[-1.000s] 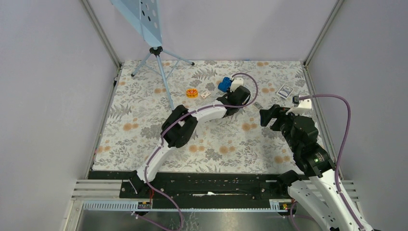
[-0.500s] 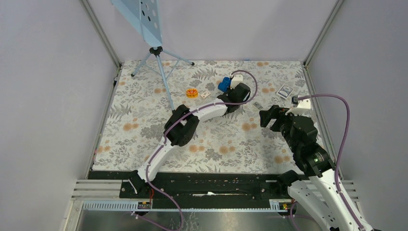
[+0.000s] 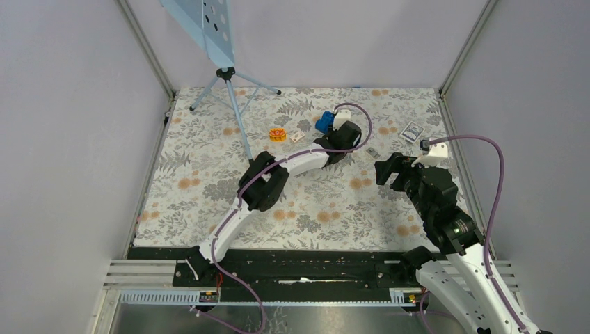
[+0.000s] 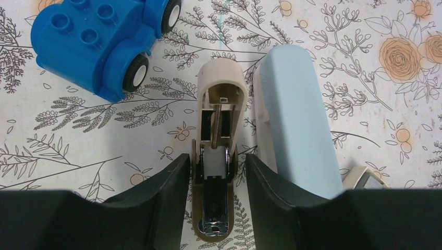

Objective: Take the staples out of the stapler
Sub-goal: Place the stapler at the center of the board, then move the staple box to the center of the board.

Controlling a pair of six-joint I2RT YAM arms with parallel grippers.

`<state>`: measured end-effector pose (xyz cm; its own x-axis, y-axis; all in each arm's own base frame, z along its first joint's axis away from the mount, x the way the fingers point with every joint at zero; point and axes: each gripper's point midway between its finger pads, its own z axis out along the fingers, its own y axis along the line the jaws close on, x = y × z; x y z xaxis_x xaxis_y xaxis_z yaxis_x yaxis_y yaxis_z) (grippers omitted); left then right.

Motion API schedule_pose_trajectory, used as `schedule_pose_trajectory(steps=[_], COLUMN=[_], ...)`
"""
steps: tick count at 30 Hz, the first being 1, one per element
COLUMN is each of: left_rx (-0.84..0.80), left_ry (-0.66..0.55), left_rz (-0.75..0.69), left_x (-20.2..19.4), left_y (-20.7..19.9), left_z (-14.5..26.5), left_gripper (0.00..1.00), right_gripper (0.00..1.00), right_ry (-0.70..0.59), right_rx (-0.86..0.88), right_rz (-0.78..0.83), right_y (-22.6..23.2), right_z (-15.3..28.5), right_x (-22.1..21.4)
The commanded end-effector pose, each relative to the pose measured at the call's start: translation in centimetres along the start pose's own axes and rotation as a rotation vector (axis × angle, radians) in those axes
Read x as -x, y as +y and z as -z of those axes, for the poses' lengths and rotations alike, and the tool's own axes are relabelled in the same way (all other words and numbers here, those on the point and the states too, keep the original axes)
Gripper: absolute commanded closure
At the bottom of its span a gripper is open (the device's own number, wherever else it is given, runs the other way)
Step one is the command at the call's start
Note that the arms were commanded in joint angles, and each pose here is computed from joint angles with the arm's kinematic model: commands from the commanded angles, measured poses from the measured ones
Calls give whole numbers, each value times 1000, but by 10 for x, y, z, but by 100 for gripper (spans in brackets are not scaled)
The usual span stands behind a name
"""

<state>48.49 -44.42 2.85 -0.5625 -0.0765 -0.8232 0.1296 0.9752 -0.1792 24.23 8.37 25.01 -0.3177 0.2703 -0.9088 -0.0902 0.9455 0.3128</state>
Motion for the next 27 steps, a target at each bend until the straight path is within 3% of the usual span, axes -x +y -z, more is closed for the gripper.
schedule_pose_trajectory(steps=[1, 10, 19, 23, 27], left_rx=[-27, -52, -108, -83, -37], left_ry=[-4, -108, -221, -261, -275], left_rz=[21, 67, 100, 98, 136], left_x=[18, 85, 152, 165, 166], left_y=[-4, -8, -2, 27, 80], left_z=[13, 62, 137, 178, 209], left_gripper=[51, 45, 45, 42, 32], right_gripper=[13, 14, 14, 13, 13], right_ry=[-59, -60, -45, -41, 1], right_rx=[10, 6, 4, -48, -109], right_rz=[-21, -35, -54, -61, -49], right_y=[6, 8, 8, 0, -8], right_z=[7, 6, 1, -2, -7], right_x=[25, 28, 22, 21, 17])
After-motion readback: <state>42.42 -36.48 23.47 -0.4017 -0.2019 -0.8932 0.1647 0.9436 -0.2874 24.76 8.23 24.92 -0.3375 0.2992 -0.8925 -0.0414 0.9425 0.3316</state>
